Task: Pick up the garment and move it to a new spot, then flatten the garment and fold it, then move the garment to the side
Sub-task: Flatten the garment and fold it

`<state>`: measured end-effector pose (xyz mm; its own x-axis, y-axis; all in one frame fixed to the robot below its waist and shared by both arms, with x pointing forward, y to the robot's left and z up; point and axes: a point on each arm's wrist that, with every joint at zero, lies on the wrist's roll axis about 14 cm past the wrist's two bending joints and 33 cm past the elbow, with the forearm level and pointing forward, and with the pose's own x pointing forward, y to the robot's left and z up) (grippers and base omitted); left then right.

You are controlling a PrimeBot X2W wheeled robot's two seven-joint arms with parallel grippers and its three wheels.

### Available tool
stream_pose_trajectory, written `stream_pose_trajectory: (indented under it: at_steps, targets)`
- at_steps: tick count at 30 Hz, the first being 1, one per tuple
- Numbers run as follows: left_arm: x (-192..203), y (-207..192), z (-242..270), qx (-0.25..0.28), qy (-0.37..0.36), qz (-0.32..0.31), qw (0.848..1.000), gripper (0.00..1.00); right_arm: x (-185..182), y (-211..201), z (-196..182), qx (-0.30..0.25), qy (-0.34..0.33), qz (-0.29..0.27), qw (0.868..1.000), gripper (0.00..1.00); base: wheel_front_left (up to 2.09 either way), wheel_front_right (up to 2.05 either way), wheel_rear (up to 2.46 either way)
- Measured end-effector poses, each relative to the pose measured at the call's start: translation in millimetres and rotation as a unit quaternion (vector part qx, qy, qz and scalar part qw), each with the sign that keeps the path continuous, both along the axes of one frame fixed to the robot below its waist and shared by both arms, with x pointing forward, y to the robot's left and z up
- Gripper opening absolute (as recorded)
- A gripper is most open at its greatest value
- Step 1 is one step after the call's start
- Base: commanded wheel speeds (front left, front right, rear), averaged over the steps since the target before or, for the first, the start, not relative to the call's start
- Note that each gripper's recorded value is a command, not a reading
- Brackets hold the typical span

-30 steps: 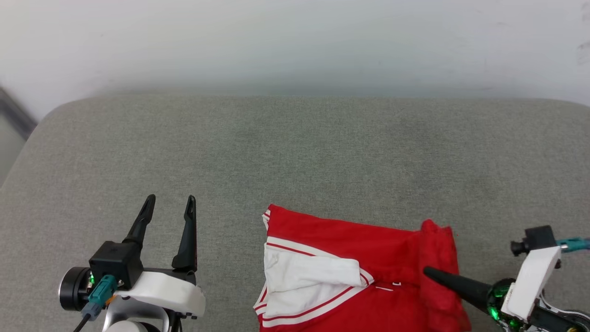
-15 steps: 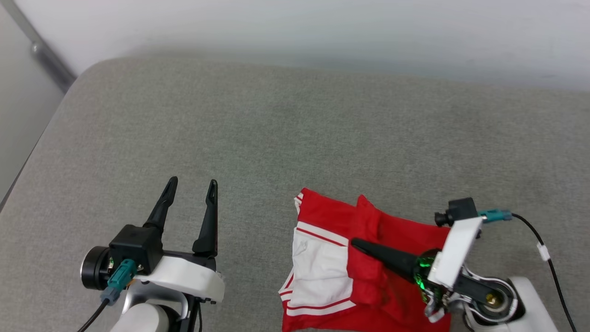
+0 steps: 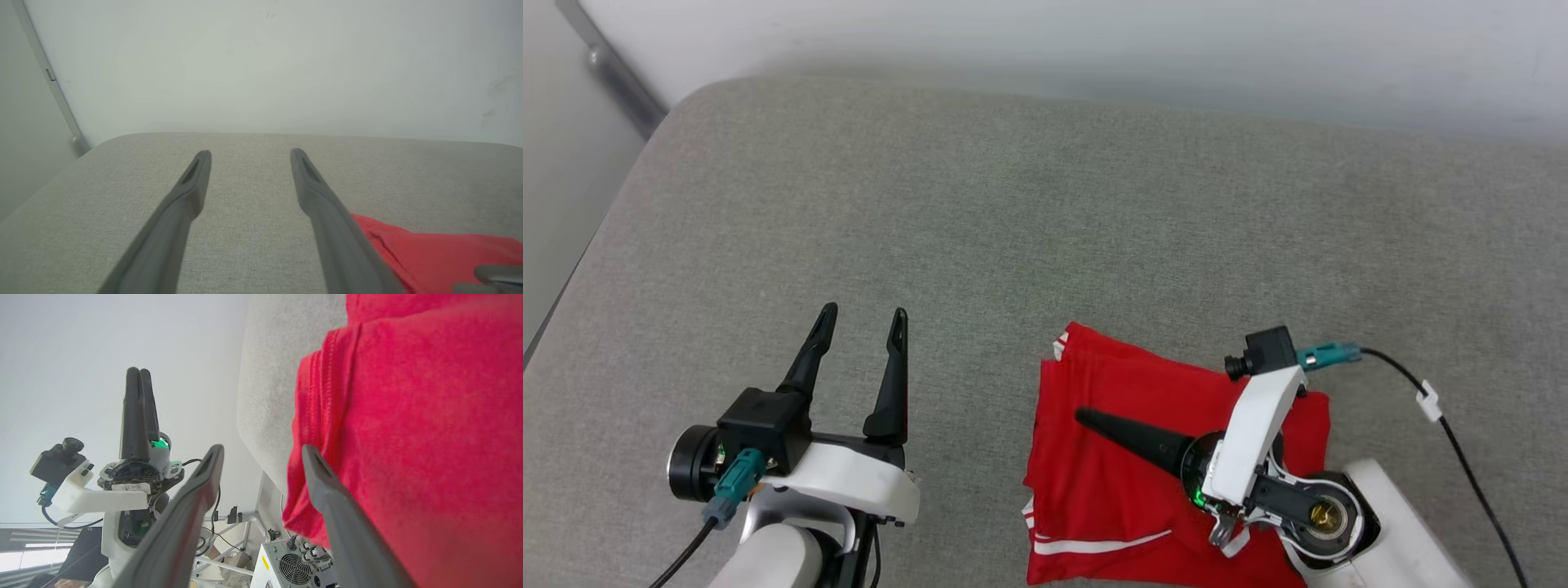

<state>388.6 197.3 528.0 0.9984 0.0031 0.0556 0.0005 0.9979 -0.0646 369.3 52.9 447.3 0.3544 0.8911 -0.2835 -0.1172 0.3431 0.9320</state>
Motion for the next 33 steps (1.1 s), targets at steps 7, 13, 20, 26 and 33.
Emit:
stream_pose_trajectory:
  at_steps: [7, 13, 20, 26, 33]
  targets:
    - [3, -7, 5, -0.002, -0.009, -0.012, 1.0, 1.0, 25, -31, 32, -0.098, -0.187, -0.022, 0.977, 1.0, 0.0, 0.0, 0.0]
    - [4, -14, 6, -0.004, -0.012, -0.018, 1.0, 1.0, 56, -113, 32, -0.271, -0.336, -0.091, 0.897, 1.0, 0.0, 0.0, 0.0]
    - [4, -18, 11, -0.007, -0.02, -0.023, 1.0, 1.0, 61, -202, 60, -0.365, -0.398, -0.201, 0.817, 1.0, 0.0, 0.0, 0.0]
    - [-10, -14, 15, -0.009, -0.027, -0.015, 0.999, 1.0, 33, -261, 112, -0.394, -0.449, -0.319, 0.736, 1.0, 0.0, 0.0, 0.0]
    - [-26, -7, 14, -0.002, -0.026, -0.008, 1.0, 1.0, 3, -265, 128, -0.396, -0.475, -0.358, 0.7, 1.0, 0.0, 0.0, 0.0]
